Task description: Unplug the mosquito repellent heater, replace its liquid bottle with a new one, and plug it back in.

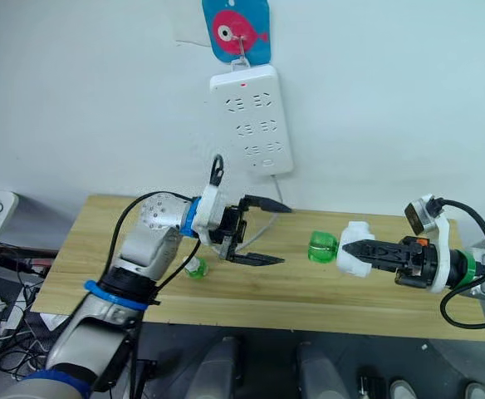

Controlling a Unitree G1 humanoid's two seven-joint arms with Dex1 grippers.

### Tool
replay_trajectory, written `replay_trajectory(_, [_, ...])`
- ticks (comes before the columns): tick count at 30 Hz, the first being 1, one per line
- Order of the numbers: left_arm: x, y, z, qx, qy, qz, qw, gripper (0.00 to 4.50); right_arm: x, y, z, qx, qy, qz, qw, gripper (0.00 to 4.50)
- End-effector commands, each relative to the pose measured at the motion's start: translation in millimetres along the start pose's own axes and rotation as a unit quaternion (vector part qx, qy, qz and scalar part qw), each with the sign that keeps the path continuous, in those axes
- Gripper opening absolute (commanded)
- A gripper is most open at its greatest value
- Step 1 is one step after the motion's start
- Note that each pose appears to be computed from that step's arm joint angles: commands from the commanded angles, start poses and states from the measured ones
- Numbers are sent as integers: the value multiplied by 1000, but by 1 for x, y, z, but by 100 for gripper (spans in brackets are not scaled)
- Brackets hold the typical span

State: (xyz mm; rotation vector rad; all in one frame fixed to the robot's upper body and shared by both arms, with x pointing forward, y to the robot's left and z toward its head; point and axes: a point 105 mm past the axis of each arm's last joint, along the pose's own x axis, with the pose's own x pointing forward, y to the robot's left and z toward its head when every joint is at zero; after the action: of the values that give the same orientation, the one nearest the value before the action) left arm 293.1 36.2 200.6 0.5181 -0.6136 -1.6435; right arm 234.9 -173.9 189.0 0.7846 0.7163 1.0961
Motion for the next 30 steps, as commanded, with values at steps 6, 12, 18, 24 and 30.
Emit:
replay_trajectory(6, [12, -3, 13, 224, -40, 6, 974, 447, 2, 13, 3, -7, 5, 40, 999, 311])
replay_trajectory(12, [18, -11, 14, 248, -61, -13, 967, 447, 8, 17, 2, -17, 9, 56, 998, 311])
replay_trajectory(18, [25, -11, 9, 246, -59, -23, 967, 447, 12, 17, 1, -22, 5, 59, 998, 311])
replay_trajectory(24, [31, -5, 10, 256, -62, -13, 965, 447, 16, 17, 1, -26, -1, 60, 998, 311])
replay_trajectory(30, [32, -10, 7, 256, -61, -25, 964, 447, 20, 17, 3, -32, -11, 61, 998, 311])
